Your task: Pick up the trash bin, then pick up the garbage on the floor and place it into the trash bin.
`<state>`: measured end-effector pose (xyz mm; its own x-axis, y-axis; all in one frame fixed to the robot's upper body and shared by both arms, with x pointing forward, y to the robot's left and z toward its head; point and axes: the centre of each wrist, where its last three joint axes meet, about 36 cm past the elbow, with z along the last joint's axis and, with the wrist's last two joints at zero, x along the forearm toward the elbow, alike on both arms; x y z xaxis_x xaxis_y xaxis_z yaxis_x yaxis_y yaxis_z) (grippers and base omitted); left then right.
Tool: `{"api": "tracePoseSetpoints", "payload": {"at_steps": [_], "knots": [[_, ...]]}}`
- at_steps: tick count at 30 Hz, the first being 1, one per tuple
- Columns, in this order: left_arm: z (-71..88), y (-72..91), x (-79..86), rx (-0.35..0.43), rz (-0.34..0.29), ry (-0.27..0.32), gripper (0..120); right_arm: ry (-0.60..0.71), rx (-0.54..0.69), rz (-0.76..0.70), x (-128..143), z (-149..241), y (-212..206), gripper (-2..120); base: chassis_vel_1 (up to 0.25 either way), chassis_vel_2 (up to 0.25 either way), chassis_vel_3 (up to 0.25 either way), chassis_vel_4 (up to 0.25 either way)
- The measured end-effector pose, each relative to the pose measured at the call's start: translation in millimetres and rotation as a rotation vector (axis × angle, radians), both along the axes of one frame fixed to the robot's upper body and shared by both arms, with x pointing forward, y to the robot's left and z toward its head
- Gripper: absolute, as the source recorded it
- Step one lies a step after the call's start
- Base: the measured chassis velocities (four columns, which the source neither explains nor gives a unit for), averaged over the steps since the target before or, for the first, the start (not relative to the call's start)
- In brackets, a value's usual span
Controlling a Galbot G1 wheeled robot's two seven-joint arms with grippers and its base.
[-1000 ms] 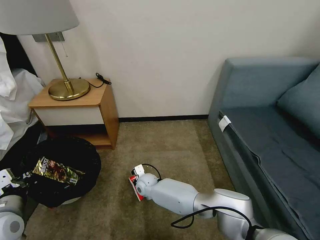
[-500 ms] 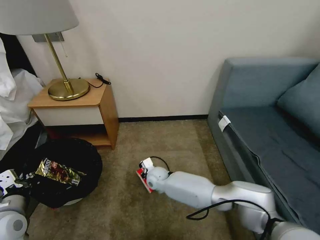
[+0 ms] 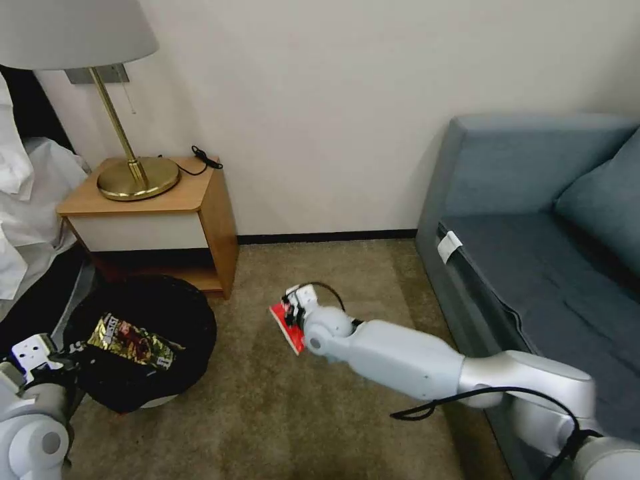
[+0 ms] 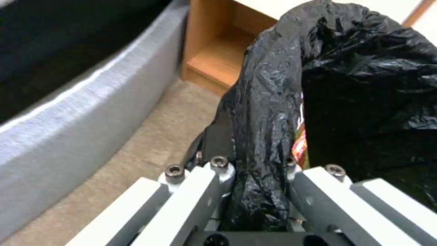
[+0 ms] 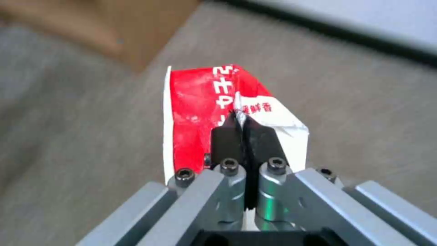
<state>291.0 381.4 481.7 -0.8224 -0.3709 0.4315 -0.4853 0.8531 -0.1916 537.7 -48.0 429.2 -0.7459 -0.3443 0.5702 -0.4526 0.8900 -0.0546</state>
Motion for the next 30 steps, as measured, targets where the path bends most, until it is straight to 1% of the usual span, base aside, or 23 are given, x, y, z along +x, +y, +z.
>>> {"api": "tracePoseSetpoints", "payload": {"at_steps": [1, 2, 4, 6, 7, 11, 12, 13, 16, 17, 19, 21, 22, 26, 27, 30], "knots": [[-0.3, -1.0, 2.2, -0.007, -0.009, 0.0, 4, -0.037, 0.008, -0.015, 6, 16, -16, 0, 0.0, 0.0, 0.0, 0.0], [-0.3, -1.0, 2.2, -0.007, -0.009, 0.0, 4, -0.037, 0.008, -0.015, 6, 16, -16, 0, 0.0, 0.0, 0.0, 0.0], [-1.2, -2.7, 6.0, -0.01, -0.025, 0.005, 4, -0.108, 0.039, -0.036, 14, 50, -42, 0, 0.0, 0.0, 0.0, 0.0], [-0.9, -4.7, 8.5, -0.011, -0.039, 0.01, 4, -0.162, 0.087, -0.029, 13, 82, -51, 0, 0.0, 0.0, 0.0, 0.0], [-0.9, -4.7, 8.5, -0.011, -0.039, 0.01, 4, -0.162, 0.087, -0.029, 13, 82, -51, 0, 0.0, 0.0, 0.0, 0.0], [0.1, -9.6, 13.7, -0.013, -0.061, 0.016, 4, -0.216, 0.2, 0.038, -7, 134, -45, 0, 0.0, 0.0, 0.0, 0.0], [0.1, -9.6, 13.7, -0.013, -0.061, 0.016, 4, -0.216, 0.2, 0.038, -7, 134, -45, 0, 0.0, 0.0, 0.0, 0.0], [0.0, -11.2, 14.9, -0.015, -0.066, 0.018, 4, -0.216, 0.227, 0.058, -13, 143, -41, 0, 0.0, 0.0, 0.0, 0.0], [-0.3, -13.8, 16.8, -0.018, -0.074, 0.017, 4, -0.192, 0.32, 0.142, -37, 167, -22, 0, 0.0, 0.0, 0.0, 0.0], [-0.3, -13.8, 16.8, -0.018, -0.074, 0.017, 4, -0.192, 0.32, 0.142, -37, 167, -22, 0, 0.0, 0.0, 0.0, 0.0], [-0.7, -14.7, 17.1, -0.019, -0.076, 0.019, 4, -0.16, 0.369, 0.201, -53, 173, -6, 0, 0.0, 0.0, 0.0, 0.0], [-1.0, -15.3, 17.1, -0.02, -0.076, 0.02, 4, -0.116, 0.412, 0.266, -71, 174, 19, 0, 0.0, 0.0, 0.0, 0.0], [-1.0, -15.3, 17.1, -0.02, -0.076, 0.02, 4, -0.116, 0.412, 0.266, -71, 174, 19, 0, 0.0, 0.0, 0.0, 0.0], [1.5, -16.5, 16.2, -0.017, -0.076, 0.014, 4, -0.042, 0.454, 0.373, -104, 170, 73, 0, 0.0, 0.0, 0.0, 0.0], [1.5, -16.5, 16.2, -0.017, -0.076, 0.014, 4, -0.042, 0.454, 0.373, -104, 170, 73, 0, 0.0, 0.0, 0.0, 0.0], [2.6, -16.6, 15.5, -0.015, -0.075, 0.011, 4, -0.023, 0.435, 0.409, -113, 163, 94, 0, 0.0, 0.0, 0.0, 0.0]]}}
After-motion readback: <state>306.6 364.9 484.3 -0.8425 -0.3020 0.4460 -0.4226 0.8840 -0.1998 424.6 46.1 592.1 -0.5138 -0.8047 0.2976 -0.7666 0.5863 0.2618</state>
